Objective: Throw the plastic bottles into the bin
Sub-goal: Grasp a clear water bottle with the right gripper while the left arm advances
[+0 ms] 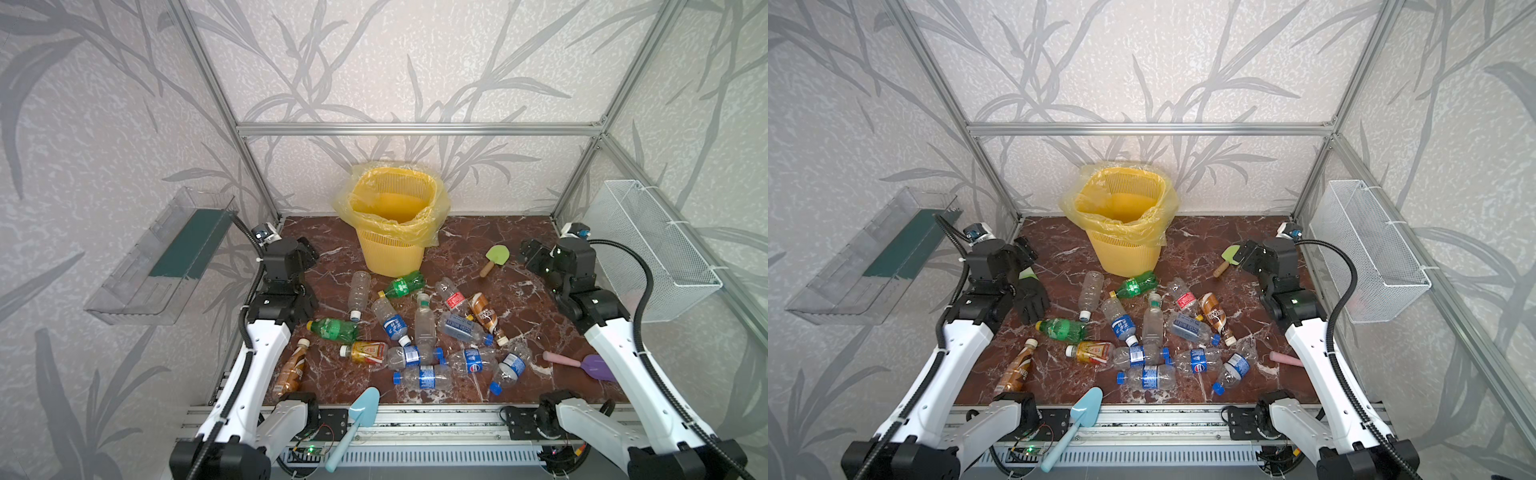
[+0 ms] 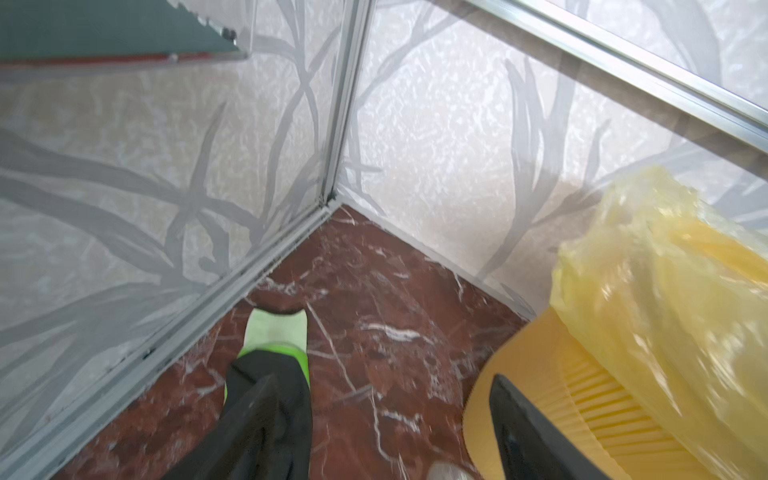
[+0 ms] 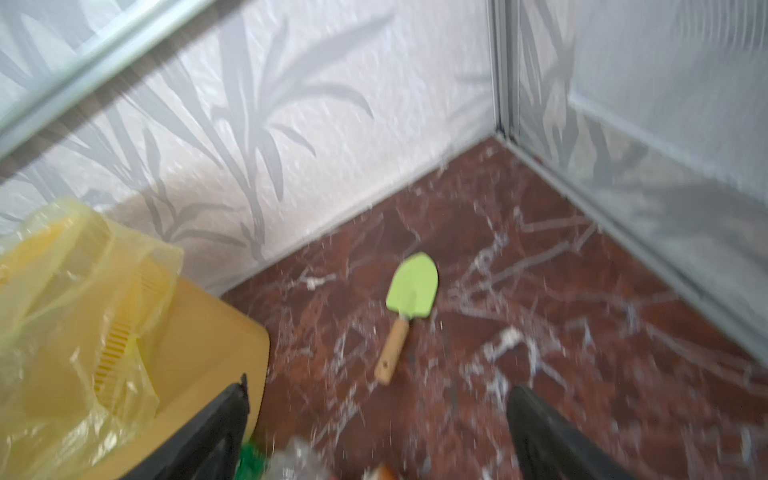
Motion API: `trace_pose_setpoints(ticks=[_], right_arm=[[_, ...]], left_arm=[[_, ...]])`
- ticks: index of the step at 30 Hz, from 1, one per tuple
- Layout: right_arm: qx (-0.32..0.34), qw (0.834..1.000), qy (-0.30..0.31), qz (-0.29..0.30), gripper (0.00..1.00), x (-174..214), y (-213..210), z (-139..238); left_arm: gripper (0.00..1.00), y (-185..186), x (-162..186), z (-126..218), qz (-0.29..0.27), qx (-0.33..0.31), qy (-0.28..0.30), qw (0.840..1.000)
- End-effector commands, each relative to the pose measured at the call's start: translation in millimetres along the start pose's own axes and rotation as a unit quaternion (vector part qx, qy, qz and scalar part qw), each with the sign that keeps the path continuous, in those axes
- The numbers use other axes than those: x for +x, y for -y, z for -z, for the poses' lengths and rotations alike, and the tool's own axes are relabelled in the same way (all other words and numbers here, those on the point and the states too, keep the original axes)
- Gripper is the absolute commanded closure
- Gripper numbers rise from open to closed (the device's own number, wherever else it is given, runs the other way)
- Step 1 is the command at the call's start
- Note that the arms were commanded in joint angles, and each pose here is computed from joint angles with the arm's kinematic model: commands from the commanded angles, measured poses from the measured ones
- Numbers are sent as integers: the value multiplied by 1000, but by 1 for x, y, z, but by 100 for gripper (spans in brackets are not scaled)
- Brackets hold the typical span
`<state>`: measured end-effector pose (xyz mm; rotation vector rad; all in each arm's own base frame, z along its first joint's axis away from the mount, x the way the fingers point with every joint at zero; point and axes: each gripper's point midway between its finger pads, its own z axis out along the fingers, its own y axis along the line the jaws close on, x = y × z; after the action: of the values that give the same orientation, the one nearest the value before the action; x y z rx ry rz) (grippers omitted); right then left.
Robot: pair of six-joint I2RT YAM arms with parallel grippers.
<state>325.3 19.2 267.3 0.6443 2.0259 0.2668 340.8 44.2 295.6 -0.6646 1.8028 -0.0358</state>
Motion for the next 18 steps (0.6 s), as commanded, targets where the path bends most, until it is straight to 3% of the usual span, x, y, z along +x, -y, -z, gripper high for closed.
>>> trace_pose_setpoints(ticks=[1, 8, 18], right_arm=[[97, 979, -163, -68, 6, 89, 59, 32], [132, 955, -249, -89, 8, 144, 93, 71], [162, 924, -328, -108, 11, 205, 112, 71]], left_arm=[[20, -18, 69, 23, 4, -11, -150, 989], [21, -12, 123, 47, -1, 56, -244, 968], [21, -12, 140, 47, 4, 65, -265, 962]])
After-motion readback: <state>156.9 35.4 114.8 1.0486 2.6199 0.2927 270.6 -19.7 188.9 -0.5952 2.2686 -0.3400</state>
